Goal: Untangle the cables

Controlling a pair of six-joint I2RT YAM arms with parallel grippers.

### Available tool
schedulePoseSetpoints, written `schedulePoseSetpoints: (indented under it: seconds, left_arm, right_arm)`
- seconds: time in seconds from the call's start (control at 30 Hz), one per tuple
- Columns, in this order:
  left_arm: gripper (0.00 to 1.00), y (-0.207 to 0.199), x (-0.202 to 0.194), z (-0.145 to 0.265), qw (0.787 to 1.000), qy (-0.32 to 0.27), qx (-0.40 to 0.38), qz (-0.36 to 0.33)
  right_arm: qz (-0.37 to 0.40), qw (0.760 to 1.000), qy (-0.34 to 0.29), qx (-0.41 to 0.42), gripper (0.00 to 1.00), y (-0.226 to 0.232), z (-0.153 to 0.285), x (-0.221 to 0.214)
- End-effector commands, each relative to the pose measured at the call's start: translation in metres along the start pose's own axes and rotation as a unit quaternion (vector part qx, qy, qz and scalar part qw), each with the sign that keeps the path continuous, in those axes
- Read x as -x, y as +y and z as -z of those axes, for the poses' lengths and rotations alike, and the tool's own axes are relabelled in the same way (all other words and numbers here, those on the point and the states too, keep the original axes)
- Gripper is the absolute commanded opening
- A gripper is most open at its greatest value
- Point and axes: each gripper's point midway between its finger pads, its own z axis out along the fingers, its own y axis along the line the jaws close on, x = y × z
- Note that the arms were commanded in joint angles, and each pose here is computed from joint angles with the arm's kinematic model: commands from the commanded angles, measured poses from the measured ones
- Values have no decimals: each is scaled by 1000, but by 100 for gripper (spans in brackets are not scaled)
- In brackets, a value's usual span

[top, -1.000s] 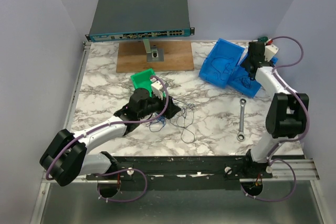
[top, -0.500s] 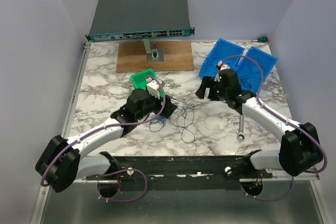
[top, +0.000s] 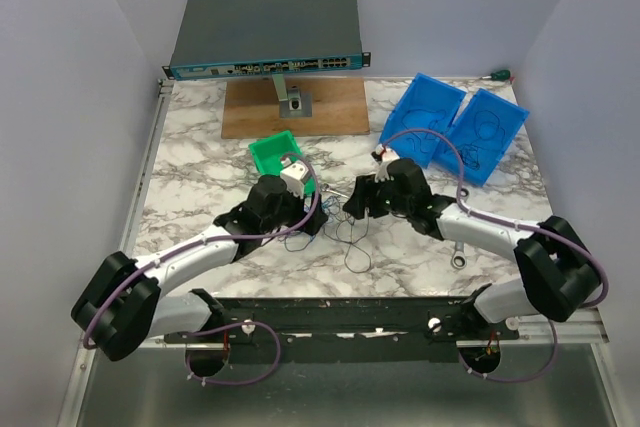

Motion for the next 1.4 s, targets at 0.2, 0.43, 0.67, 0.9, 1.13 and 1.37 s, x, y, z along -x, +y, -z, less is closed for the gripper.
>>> schedulePoseSetpoints:
  seconds: [0.2, 0.43, 0.67, 0.9, 1.13, 1.37]
  left_arm:
    - [63, 3, -13, -14, 999, 45, 2, -15]
    - [37, -5, -18, -21, 997, 67, -22, -10]
    - [11, -27, -32, -31, 990, 114, -86, 13]
    - [0, -56, -20, -25, 981, 91, -168, 15]
    - [0, -46, 14, 6, 990, -36, -133, -11]
    - [2, -2, 13, 14, 999, -43, -7, -5]
  right_arm:
    - [34, 991, -98, 87, 59, 28, -6, -3]
    - [36, 986, -136, 91, 57, 27, 2, 0]
    - [36, 982, -165, 83, 60, 24, 9, 6]
    - [38, 978, -198, 59, 62, 15, 22, 13]
    - [41, 975, -209, 63, 64, 15, 30, 12]
    - [68, 977, -174, 102, 69, 33, 21, -3]
